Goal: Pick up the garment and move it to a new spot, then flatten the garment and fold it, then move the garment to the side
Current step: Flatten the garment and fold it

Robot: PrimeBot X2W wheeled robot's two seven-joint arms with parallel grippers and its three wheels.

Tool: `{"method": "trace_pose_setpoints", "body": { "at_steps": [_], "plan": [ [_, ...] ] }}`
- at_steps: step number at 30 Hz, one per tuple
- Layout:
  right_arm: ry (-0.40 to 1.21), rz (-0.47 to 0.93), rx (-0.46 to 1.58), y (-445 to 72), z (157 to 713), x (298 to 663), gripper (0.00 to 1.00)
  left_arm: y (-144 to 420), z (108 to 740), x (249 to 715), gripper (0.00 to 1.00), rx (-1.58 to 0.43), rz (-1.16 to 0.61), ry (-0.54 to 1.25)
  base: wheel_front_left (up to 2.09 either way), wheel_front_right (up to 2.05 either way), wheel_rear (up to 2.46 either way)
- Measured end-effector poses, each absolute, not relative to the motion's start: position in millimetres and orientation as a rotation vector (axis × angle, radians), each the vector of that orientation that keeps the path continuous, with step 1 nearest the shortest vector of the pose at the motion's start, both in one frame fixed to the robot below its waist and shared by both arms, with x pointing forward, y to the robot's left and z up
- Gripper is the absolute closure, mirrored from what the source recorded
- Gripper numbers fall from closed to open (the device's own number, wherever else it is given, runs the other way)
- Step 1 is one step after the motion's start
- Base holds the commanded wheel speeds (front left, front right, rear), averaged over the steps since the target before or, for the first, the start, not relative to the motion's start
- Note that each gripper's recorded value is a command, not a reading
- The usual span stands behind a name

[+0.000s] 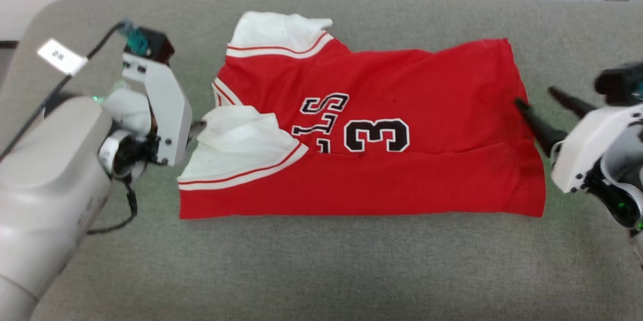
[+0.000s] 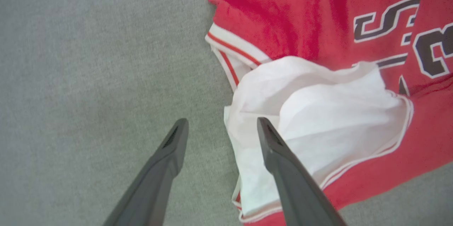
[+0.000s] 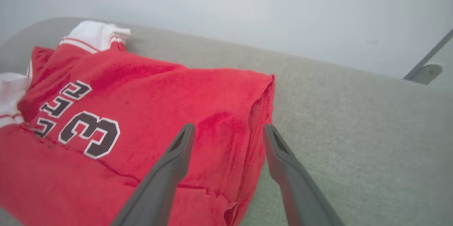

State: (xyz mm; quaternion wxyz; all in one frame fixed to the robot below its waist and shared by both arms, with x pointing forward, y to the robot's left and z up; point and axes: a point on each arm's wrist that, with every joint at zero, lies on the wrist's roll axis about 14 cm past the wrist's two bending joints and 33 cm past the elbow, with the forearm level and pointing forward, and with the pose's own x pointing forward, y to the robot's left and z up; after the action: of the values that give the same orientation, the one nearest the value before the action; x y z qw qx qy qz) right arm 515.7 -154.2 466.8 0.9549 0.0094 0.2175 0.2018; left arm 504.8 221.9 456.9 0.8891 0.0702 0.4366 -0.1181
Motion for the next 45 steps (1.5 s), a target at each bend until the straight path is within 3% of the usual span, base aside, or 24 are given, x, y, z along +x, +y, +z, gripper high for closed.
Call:
{"method": "trace_pose_setpoints", "body": {
  "at_steps": [8,16,32,45],
  "plan": [
    [0.114,0.331,0.041,-163,522,515,0.00,221,459,463,0.00,0.052,-0.238,1.028,0.00,0.00,0.00],
    [-0.039,0.219,0.068,-179,547,490,0.00,216,453,442,0.00,0.032,-0.227,1.130,0.00,0.00,0.00],
    [-0.067,0.066,0.127,-211,556,451,0.00,219,415,410,0.00,0.012,-0.182,1.243,0.00,0.00,0.00],
    [0.068,0.068,0.139,-206,535,442,0.00,214,384,415,0.00,-0.091,-0.172,1.204,0.00,0.00,0.00]
  ]
}}
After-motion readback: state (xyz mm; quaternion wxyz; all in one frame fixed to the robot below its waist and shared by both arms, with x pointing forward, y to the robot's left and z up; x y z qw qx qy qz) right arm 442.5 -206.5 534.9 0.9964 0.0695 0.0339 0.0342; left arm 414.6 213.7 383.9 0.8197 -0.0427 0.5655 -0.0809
